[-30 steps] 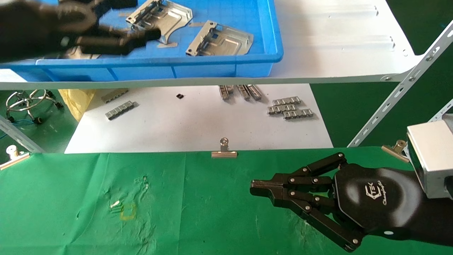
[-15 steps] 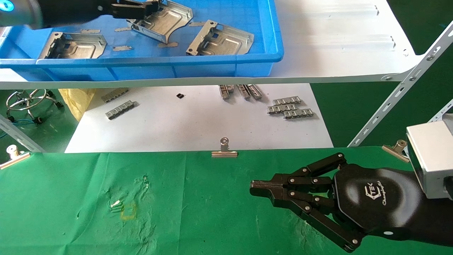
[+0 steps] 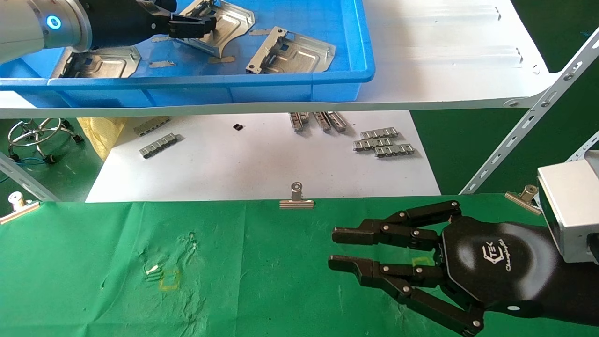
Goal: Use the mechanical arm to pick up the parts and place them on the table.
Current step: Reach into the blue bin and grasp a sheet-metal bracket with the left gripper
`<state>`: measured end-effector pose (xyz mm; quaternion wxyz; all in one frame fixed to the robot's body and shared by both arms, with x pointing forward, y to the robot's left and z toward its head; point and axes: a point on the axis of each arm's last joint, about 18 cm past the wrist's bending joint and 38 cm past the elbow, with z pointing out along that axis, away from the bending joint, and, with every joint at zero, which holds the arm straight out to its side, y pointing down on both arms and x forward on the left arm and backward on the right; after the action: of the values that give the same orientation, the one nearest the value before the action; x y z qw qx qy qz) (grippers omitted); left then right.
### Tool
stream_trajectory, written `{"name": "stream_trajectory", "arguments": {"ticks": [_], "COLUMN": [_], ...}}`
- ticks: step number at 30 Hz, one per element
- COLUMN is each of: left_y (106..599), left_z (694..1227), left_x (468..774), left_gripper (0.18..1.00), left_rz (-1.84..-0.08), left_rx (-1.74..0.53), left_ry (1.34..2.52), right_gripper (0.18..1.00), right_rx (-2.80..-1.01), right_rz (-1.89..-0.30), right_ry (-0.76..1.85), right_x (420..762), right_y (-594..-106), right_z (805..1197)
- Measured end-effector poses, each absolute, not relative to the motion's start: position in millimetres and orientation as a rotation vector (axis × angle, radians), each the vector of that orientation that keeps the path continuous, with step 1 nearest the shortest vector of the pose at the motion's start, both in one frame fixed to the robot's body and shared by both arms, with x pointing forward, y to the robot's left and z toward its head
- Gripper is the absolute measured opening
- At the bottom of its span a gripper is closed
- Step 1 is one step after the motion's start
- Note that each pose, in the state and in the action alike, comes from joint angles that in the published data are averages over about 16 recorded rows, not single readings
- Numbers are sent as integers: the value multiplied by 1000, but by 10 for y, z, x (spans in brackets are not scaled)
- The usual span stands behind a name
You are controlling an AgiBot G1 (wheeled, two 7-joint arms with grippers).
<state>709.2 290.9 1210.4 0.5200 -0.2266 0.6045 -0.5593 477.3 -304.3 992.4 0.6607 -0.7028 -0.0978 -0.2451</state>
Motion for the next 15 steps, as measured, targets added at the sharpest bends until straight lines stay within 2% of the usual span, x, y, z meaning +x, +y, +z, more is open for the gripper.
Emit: {"name": "stream_trajectory", "arguments": {"ticks": [7, 15], "left_y": [2875, 2857], "left_z": [12125, 12142], "left_x": [7103, 7104], "left_gripper": [854, 683], "left_rz": [-1344, -1334], "left_rx": [-544, -540], "left_ry": [1441, 1442], "right_gripper": [411, 585], "right_rx": [-1590, -1590], "right_rz": [-554, -554], "right_ry": [-221, -221], "right_x": [4773, 4773], "right_y": [-3043, -3043], "right_z": [9924, 9924]}}
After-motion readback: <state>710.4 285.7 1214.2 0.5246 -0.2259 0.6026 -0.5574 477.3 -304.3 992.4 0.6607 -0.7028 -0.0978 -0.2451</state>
